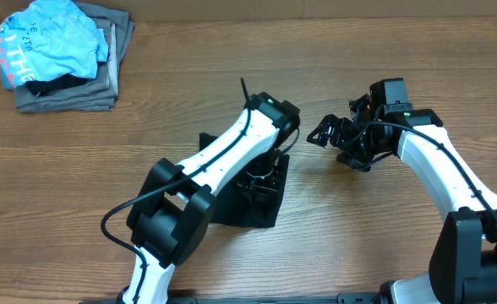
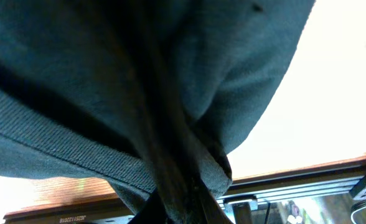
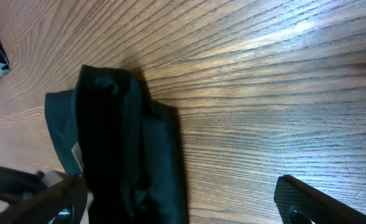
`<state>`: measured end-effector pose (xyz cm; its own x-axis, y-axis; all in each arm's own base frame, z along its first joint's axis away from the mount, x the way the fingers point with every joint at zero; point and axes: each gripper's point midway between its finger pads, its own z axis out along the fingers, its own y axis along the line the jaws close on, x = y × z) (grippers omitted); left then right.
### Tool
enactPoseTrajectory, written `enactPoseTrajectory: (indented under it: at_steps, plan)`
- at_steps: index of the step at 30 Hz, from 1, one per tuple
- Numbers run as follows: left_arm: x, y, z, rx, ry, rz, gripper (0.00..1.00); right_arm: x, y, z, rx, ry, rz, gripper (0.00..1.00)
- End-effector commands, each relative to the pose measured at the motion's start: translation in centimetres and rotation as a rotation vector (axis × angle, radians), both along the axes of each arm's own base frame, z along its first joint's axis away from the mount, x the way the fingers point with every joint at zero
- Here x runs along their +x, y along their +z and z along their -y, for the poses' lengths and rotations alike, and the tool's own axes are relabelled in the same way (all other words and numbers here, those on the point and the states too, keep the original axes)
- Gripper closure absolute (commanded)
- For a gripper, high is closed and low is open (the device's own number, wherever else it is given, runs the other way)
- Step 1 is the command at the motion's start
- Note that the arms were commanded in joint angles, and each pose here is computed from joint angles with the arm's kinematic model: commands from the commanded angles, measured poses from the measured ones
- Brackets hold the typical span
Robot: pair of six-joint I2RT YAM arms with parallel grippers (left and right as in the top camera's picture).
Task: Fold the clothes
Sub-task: 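Press the folded black shirt bundle down with the left gripper, then release the bundle and lift the left gripper away to the left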
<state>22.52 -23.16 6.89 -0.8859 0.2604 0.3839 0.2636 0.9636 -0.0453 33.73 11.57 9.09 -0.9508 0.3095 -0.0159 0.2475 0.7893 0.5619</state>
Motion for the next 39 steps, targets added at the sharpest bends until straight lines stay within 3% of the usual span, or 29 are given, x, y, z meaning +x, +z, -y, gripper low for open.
enactPoseTrajectory:
  at_steps: [1, 3, 7, 15, 17, 19, 27, 31, 39]
  plan:
    - [-0.7, 1.2, 0.7, -0.030, -0.008, 0.009, 0.81, 0.7, 0.5, -0.1, -0.003, 0.007, 0.027, 0.00]
    - [-0.8, 1.2, 0.8, -0.029, -0.010, 0.008, 0.64, 0.7, 0.5, -0.1, -0.002, 0.007, 0.026, 0.00]
    - [-1.0, 1.3, 1.2, -0.055, -0.012, -0.008, 0.63, 0.8, 0.5, -0.2, -0.001, 0.005, 0.028, 0.00]
    - [-1.6, 3.1, 5.1, -0.356, -0.148, -0.072, 0.57, 0.8, 0.5, -0.2, 0.000, 0.005, 0.027, 0.00]
    - [-2.0, 3.3, 5.7, -0.385, -0.163, -0.082, 0.30, 0.8, 0.5, -0.2, 0.000, 0.004, 0.027, 0.00]
    - [-2.4, 3.3, 5.9, -0.380, -0.175, -0.086, 0.18, 0.8, 0.5, -0.2, 0.001, 0.002, 0.025, 0.00]
    - [-1.6, 4.5, 6.6, -0.420, -0.224, -0.038, 0.13, 0.8, 0.6, -0.2, 0.001, 0.002, 0.027, 0.00]
    - [-0.6, 7.0, 7.9, -0.493, -0.261, 0.037, 0.00, 1.0, 0.6, -0.1, 0.002, 0.001, 0.034, 0.00]
    - [-0.4, 8.0, 8.3, -0.505, -0.274, 0.060, 0.00, 1.3, 0.9, -0.5, 0.024, 0.004, 0.048, 0.00]
